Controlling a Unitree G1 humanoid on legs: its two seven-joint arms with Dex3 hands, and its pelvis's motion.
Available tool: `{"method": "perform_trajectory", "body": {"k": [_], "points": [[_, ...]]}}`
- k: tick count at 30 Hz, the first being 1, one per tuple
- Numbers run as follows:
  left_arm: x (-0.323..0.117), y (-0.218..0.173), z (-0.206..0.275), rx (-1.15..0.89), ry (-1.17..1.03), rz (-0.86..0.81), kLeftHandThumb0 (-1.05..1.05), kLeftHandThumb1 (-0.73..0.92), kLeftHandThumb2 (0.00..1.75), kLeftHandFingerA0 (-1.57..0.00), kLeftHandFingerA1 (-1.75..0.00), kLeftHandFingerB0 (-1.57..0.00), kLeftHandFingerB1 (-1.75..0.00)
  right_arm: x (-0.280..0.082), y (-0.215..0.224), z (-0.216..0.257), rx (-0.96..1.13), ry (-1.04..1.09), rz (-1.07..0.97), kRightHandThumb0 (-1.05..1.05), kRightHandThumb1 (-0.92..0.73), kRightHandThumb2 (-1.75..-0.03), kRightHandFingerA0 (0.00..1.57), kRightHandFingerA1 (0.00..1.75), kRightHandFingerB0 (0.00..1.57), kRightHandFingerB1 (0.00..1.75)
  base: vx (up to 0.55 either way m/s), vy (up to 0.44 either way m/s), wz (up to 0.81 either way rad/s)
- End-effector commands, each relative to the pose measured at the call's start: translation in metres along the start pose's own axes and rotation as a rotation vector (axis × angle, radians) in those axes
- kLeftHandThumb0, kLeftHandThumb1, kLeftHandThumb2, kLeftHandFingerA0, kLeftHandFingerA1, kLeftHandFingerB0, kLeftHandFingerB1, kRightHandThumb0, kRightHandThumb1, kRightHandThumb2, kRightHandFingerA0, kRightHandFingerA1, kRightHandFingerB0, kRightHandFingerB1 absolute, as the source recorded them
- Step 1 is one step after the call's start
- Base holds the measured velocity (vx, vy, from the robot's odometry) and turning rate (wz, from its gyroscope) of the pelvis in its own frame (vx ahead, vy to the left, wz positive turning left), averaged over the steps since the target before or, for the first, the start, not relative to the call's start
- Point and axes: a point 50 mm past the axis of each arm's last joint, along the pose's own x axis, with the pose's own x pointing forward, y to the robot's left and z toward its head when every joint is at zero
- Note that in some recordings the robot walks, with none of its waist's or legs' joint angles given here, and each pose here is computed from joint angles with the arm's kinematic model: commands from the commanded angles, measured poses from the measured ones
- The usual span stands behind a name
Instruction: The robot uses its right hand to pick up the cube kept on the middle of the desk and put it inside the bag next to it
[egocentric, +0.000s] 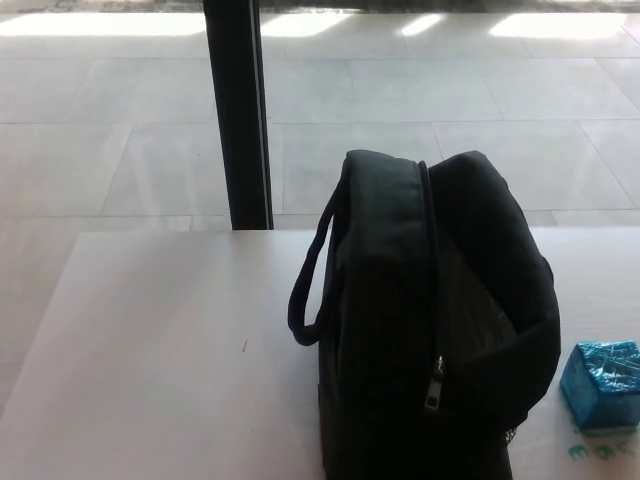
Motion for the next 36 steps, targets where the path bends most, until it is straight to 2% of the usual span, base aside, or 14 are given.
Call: {"method": "perform_trajectory", "body": {"k": [1, 5, 6, 7, 8, 9, 10, 11, 16, 17, 22, 23, 29, 36], "points": [[-0.004, 0.005, -0.001, -0.07, 0.025, -0.036, -0.71, 0.47, 0.85, -0.22, -0.56, -0.29, -0.52, -0.003, -0.022, 0.055, 0.209, -0.101, -0.139, -0.88, -0.62, -1.01, 0.0, 0.15, 0.06, 0.4, 0.0, 0.0, 0.0], [-0.006, 0.006, -0.003, -0.049, 0.029, -0.035, -0.62, 0.62, 0.58, -0.26, -0.51, -0.29, -0.4, -0.009, -0.02, 0.091, 0.368, -0.235, -0.121, -0.82, -0.73, -0.62, 0.0, 0.48, 0.07, 0.52, 0.0, 0.0, 0.0], [-0.007, 0.006, -0.003, -0.041, 0.027, -0.037, -0.63, 0.62, 0.58, -0.27, -0.51, -0.29, -0.4, -0.011, -0.018, 0.11, 0.409, -0.291, -0.113, -0.42, -0.36, -0.99, 0.03, 0.56, 0.0, 0.53, 0.0, 0.0, 0.0], [-0.007, 0.006, -0.004, -0.034, 0.028, -0.039, -0.64, 0.63, 0.58, -0.26, -0.5, -0.28, -0.4, -0.011, -0.016, 0.12, 0.438, -0.319, -0.1, -0.81, -0.69, -0.61, 0.01, 0.56, 0.08, 0.53, 0.0, 0.0, 0.0], [-0.007, 0.006, -0.004, -0.036, 0.028, -0.041, -0.63, 0.63, 0.58, -0.26, -0.51, -0.28, -0.4, -0.012, -0.013, 0.13, 0.457, -0.338, -0.09, -0.41, -0.34, -0.97, 0.04, 0.56, 0.0, 0.52, 0.0, 0.0, 0.0], [-0.007, 0.005, -0.004, -0.039, 0.028, -0.041, -0.62, 0.63, 0.58, -0.26, -0.51, -0.29, -0.4, -0.013, -0.011, 0.136, 0.456, -0.35, -0.085, -0.81, -0.52, -0.9, 0.05, 0.58, 0.09, 0.55, 0.0, 0.0, 0.0], [-0.007, 0.005, -0.003, -0.045, 0.028, -0.039, -0.61, 0.62, 0.59, -0.26, -0.51, -0.29, -0.4, -0.014, -0.007, 0.144, 0.436, -0.369, -0.069, -0.81, -0.69, -0.62, 0.02, 0.56, 0.08, 0.5, 0.0, 0.0, 0.0], [-0.007, 0.006, -0.003, -0.047, 0.029, -0.041, -0.62, 0.63, 0.58, -0.26, -0.51, -0.29, -0.4, -0.013, -0.001, 0.15, 0.426, -0.39, -0.058, -0.4, -0.36, -0.98, 0.04, 0.56, 0.0, 0.51, 0.0, 0.0, 0.0], [-0.007, 0.006, -0.004, -0.055, 0.028, -0.04, -0.62, 0.61, 0.58, -0.27, -0.51, -0.3, -0.4, -0.006, 0.021, 0.157, 0.436, -0.362, -0.002, -0.67, -0.71, -0.61, 0.03, 0.42, 0.11, 0.32, 0.0, 0.0, 0.0], [-0.007, 0.005, -0.005, -0.044, 0.036, -0.041, -0.63, 0.61, 0.58, -0.27, -0.51, -0.3, -0.4, -0.005, 0.031, 0.159, 0.392, -0.344, 0.049, -0.74, -0.58, -0.96, 0.0, 0.37, 0.04, 0.21, 0.0, 0.0, 0.0], [-0.007, 0.005, -0.006, -0.048, 0.037, -0.037, -0.73, 0.48, 0.86, -0.25, -0.57, -0.28, -0.51, -0.005, 0.062, 0.162, 0.352, -0.348, 0.177, -0.74, -0.57, -0.93, 0.0, 0.32, 0.01, 0.18, 0.0, 0.0, 0.0], [-0.007, 0.004, -0.006, -0.045, 0.036, -0.039, -0.63, 0.62, 0.57, -0.28, -0.51, -0.3, -0.39, -0.005, 0.07, 0.163, 0.335, -0.348, 0.216, -0.8, -0.57, -0.92, 0.0, 0.25, 0.0, 0.1, 0.0, 0.0, 0.0], [-0.007, 0.004, -0.006, -0.056, 0.04, -0.038, -0.73, 0.48, 0.86, -0.27, -0.58, -0.25, -0.5, -0.015, 0.131, 0.166, -0.011, -0.357, 0.434, -0.86, -0.59, -0.92, 0.0, 0.1, 0.1, 0.15, 0.0, 0.0, 0.0], [-0.007, 0.005, -0.008, -0.047, 0.047, -0.024, -0.66, 0.59, 0.59, -0.3, -0.52, -0.32, -0.41, -0.025, 0.167, 0.16, -0.187, -0.398, 0.524, -0.82, -0.57, -0.91, 0.0, 0.17, 0.06, 0.25, 0.0, 0.0, 0.0]]}}
